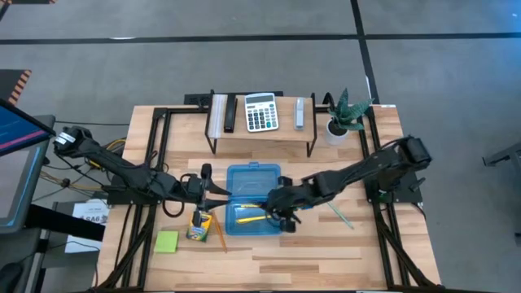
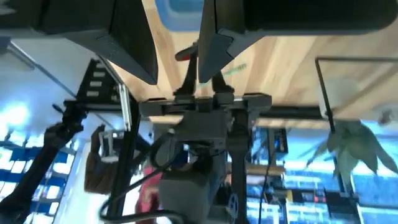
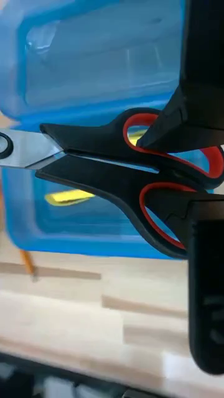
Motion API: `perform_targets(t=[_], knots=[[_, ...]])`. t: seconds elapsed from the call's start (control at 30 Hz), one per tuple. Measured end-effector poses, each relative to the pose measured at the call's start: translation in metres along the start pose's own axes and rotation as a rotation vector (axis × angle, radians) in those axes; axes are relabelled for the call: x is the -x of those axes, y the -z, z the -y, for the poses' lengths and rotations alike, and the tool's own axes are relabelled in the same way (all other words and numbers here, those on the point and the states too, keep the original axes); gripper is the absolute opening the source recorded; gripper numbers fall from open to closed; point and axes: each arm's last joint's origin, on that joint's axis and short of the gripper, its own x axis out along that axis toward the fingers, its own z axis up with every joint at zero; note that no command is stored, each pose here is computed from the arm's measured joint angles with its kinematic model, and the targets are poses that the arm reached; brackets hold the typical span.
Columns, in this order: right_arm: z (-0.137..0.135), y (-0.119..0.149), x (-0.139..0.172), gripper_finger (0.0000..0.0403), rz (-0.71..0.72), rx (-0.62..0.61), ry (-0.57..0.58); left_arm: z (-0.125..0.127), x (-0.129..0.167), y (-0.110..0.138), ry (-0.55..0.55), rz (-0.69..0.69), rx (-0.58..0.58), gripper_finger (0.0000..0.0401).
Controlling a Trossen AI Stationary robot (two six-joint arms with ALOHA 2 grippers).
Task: Pack school essentials
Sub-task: Put the black scissors into the supply box
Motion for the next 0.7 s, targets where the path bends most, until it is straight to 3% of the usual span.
perform_targets(t=[0.2, 0.53, 0.7], knots=[[-0.006, -0.014, -0.028, 0.0088, -0.094, 0.078, -0.028, 0.007, 0.002, 0.003, 0.028, -0.021, 0.030, 0.0102], [-0.006, -0.010, -0.058, 0.0090, -0.241, 0.118, -0.066, 0.010, 0.004, 0.003, 0.013, -0.018, 0.013, 0.0102], [-0.004, -0.006, -0.063, 0.0128, -0.283, 0.119, -0.063, 0.009, 0.004, 0.003, -0.001, -0.022, 0.014, 0.0102]])
